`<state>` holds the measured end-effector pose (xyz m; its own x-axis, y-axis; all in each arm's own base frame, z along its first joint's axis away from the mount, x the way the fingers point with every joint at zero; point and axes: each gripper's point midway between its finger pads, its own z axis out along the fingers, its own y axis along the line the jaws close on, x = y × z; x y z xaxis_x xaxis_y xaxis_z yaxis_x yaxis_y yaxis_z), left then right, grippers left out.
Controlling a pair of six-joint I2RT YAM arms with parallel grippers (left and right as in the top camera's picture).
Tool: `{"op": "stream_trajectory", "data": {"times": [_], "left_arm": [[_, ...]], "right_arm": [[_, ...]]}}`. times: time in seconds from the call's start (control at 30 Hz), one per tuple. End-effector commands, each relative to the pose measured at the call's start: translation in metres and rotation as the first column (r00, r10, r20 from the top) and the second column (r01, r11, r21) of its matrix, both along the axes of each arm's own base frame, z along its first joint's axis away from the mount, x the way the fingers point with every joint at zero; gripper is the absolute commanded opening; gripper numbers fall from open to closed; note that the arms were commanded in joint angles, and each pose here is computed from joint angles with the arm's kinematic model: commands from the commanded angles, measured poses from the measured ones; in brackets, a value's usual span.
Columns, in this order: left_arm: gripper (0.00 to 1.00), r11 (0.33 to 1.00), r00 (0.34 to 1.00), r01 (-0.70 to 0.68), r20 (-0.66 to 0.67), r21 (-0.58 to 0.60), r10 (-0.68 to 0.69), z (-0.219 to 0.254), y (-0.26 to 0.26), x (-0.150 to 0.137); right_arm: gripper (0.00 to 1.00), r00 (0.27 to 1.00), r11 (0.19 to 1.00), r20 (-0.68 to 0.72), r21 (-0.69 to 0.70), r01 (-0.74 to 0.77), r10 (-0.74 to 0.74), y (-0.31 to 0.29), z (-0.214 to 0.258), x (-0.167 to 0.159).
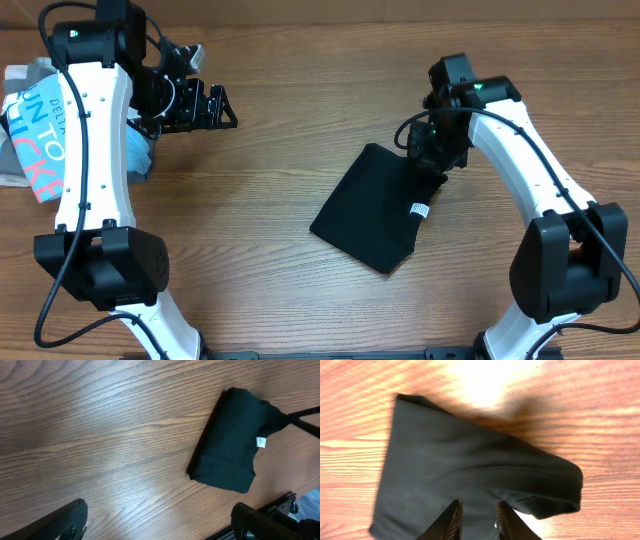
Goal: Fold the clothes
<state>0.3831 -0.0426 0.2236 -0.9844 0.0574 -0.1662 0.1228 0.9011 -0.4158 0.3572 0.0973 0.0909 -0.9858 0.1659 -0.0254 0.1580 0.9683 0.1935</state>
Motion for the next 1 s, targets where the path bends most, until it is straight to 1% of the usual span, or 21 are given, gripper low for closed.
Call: {"op": "stream_trajectory", "data": {"times": [0.0, 0.2, 0.4, 0.43, 0.53, 0.63, 0.7, 0.83, 0.93, 0.97], "left_arm": [[0.94, 1.000, 1.000, -0.003, -0.017, 0.001, 0.003, -0.004, -0.001, 0.000], [0.94, 1.000, 1.000, -0.003, -0.018, 0.001, 0.003, -0.004, -0.001, 0.000], [0.94, 1.000, 1.000, -0.003, -0.020, 0.000, 0.003, -0.004, -0.001, 0.000], [0.94, 1.000, 1.000, -0.003, -0.021, 0.000, 0.003, -0.005, -0.001, -0.001], [0.94, 1.000, 1.000, -0.003, -0.021, 0.000, 0.003, -0.005, -0.001, -0.001], [0.94, 1.000, 1.000, -0.003, -0.021, 0.000, 0.003, -0.005, -0.001, -0.001], [0.94, 1.000, 1.000, -0.003, -0.021, 0.000, 0.003, -0.005, -0.001, -0.001], [0.94, 1.000, 1.000, -0.003, -0.021, 0.000, 0.003, -0.005, -0.001, -0.001], [0.94, 1.000, 1.000, -0.003, -0.018, 0.000, 0.003, -0.004, -0.001, 0.000], [0.94, 1.000, 1.000, -0.003, -0.018, 0.000, 0.003, -0.004, -0.001, 0.000]], "right_arm": [[0.26, 0.998, 1.000, -0.054, 0.011, 0.013, -0.013, -0.007, -0.016, -0.016], [0.27, 0.996, 1.000, -0.087, -0.002, 0.021, -0.021, -0.013, -0.037, -0.029], [0.26, 0.986, 0.992, -0.128, -0.079, 0.097, -0.106, -0.040, -0.051, -0.040], [0.25, 0.982, 0.990, -0.141, -0.082, 0.111, -0.122, -0.046, -0.053, -0.043], [0.04, 0.972, 0.982, -0.155, -0.091, 0.165, -0.177, -0.061, -0.056, -0.046], [0.04, 0.961, 0.973, -0.158, -0.074, 0.217, -0.226, -0.069, -0.055, -0.044], [0.04, 0.959, 0.973, -0.166, -0.037, 0.228, -0.231, -0.065, -0.052, -0.043], [0.04, 0.953, 0.966, -0.158, -0.029, 0.256, -0.258, -0.063, -0.031, -0.040], [0.04, 0.973, 0.974, -0.074, 0.050, 0.221, -0.217, -0.052, 0.001, -0.030], [0.04, 0.984, 0.980, -0.038, 0.083, 0.179, -0.176, -0.046, 0.011, -0.027]]}}
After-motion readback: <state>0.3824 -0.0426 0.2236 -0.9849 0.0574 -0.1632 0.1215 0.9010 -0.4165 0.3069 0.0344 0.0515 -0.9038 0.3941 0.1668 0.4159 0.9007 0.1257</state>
